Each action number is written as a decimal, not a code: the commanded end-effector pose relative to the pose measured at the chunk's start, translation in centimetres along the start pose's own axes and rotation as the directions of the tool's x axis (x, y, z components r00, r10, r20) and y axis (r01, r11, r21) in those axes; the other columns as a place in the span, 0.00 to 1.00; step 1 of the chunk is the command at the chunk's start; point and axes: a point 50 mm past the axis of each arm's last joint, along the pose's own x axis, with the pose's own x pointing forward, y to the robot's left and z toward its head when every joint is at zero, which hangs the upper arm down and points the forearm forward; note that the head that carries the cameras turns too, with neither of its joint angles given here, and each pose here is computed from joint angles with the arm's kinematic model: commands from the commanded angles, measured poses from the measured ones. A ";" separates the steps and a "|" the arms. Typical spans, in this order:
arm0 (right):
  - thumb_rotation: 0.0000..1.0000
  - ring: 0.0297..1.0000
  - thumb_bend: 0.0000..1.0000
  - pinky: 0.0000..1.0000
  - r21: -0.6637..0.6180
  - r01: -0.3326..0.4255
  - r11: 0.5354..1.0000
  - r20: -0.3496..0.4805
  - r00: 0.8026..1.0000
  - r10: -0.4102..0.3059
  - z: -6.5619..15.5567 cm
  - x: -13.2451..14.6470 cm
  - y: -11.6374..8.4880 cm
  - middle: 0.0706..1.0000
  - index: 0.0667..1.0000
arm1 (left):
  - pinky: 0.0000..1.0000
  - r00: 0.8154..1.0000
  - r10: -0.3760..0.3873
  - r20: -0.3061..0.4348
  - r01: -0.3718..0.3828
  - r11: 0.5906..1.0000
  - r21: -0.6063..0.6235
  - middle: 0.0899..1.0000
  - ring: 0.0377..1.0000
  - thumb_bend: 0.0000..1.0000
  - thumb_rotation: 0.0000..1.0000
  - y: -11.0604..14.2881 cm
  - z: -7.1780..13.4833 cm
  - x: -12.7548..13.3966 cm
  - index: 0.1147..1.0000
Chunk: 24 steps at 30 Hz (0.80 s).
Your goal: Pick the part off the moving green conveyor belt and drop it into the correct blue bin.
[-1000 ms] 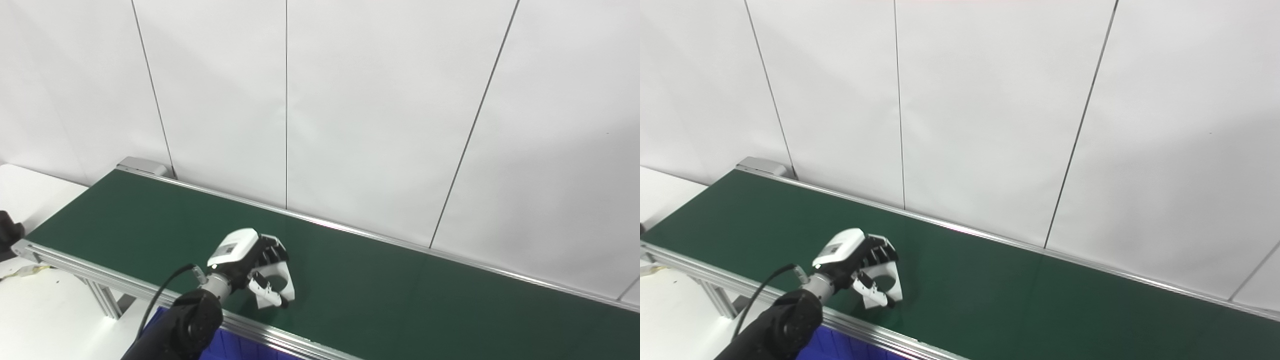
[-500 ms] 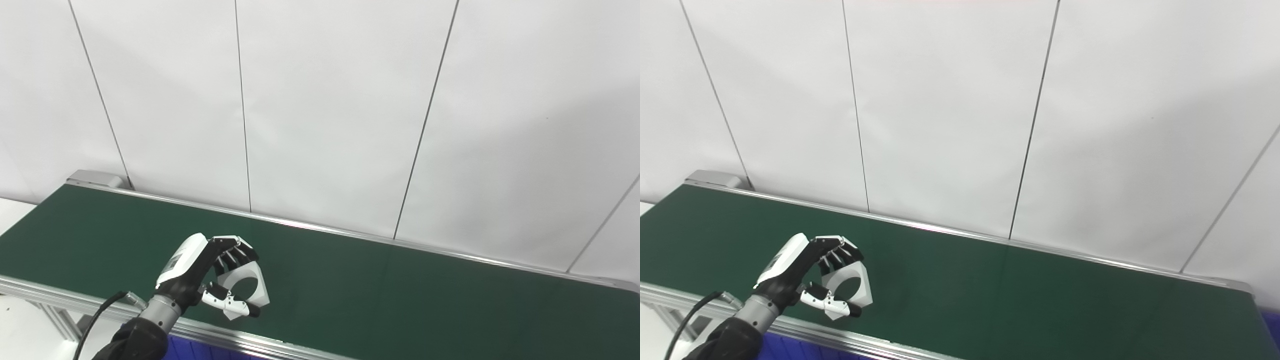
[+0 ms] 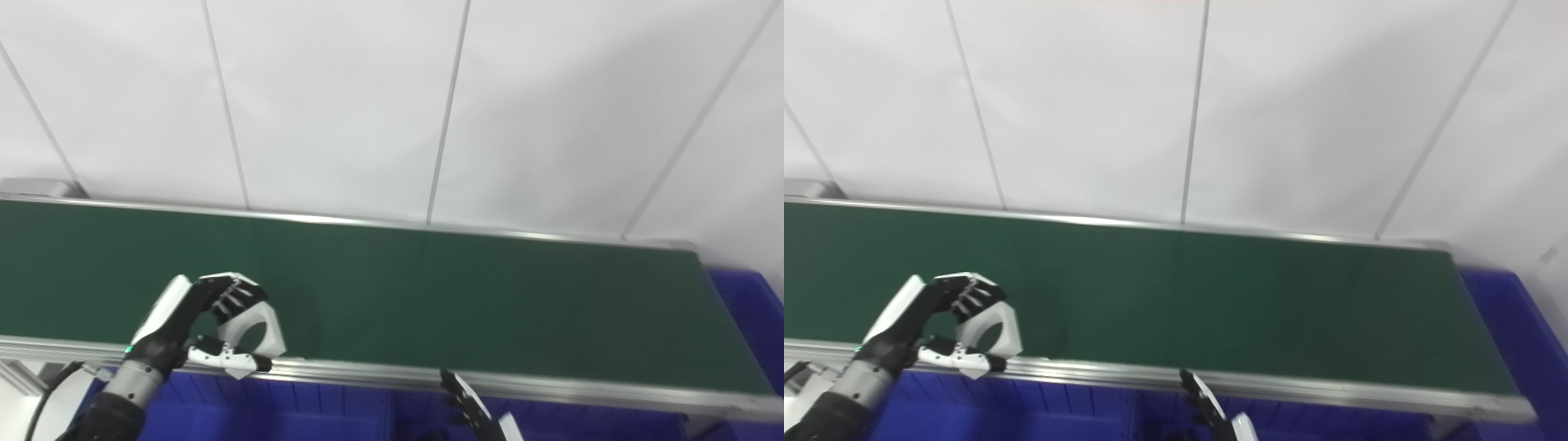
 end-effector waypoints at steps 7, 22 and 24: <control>0.25 0.86 0.75 0.78 0.009 0.019 1.000 0.042 0.999 -0.020 2.3 0.8 0.0 0.91 0.92 | 0.30 0.999 -0.007 0.035 0.007 1.000 -0.003 0.40 0.36 0.49 0.00 0.1 0.6 -1.2 0.47; 0.22 0.85 0.75 0.77 0.005 0.033 0.999 0.038 0.999 -0.033 2.9 0.1 -0.9 0.90 0.92 | 0.41 0.990 -0.141 0.016 0.142 0.990 -0.013 0.44 0.42 0.50 0.00 -5.1 -0.7 -4.1 0.44; 0.22 0.85 0.75 0.77 0.003 0.035 0.999 0.036 0.999 -0.035 2.9 -0.1 -1.0 0.90 0.92 | 0.43 0.985 -0.174 0.009 0.174 0.984 0.030 0.44 0.42 0.50 0.00 -5.9 -0.7 -4.2 0.44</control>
